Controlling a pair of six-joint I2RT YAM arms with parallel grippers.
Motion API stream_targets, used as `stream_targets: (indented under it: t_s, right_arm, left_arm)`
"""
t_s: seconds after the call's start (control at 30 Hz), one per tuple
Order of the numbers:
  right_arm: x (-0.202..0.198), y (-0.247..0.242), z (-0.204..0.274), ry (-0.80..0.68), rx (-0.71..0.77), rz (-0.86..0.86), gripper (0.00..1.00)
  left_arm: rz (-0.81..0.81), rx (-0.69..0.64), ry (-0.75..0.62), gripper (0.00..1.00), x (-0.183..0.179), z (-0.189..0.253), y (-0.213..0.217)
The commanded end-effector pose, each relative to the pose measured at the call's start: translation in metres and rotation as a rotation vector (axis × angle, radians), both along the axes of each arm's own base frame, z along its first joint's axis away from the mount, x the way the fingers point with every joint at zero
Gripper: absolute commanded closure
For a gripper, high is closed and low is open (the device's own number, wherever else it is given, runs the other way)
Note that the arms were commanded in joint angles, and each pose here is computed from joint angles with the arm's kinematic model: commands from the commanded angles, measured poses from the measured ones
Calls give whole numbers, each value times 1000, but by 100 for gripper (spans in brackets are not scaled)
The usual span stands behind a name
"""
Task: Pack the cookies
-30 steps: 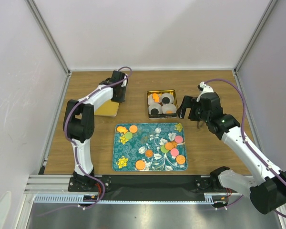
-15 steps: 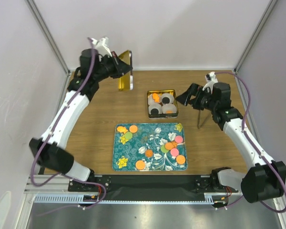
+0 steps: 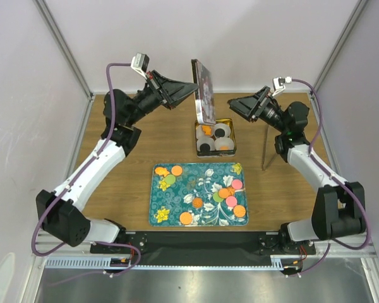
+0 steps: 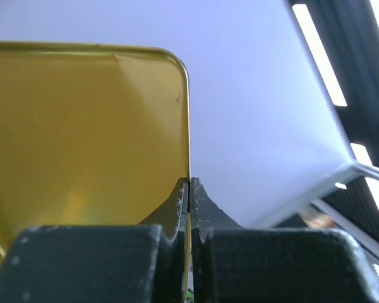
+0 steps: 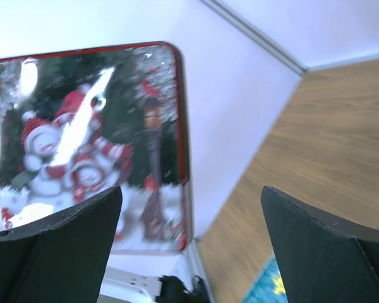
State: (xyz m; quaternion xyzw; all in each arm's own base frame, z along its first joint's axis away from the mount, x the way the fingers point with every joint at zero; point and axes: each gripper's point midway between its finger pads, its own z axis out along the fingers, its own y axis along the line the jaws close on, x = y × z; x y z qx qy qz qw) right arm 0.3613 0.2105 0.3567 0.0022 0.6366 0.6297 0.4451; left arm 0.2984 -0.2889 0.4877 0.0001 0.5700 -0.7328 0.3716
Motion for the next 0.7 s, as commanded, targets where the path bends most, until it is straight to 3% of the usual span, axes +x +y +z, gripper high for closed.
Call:
stream_targets:
  t_s: [0.0,0.4,0.67]
  right_arm:
    - [-15,4,55,-137,148,98,0]
    - [-36,7,90,-167,357,199,0]
    - [-63,19,111,-210,394,300,0]
  left_arm:
    - [-122,-208,-130,100,-51,63,10]
    - [-220,-304,-121,100,-73,71,-3]
    - [-250,-332,-116,100,-70,67,-5]
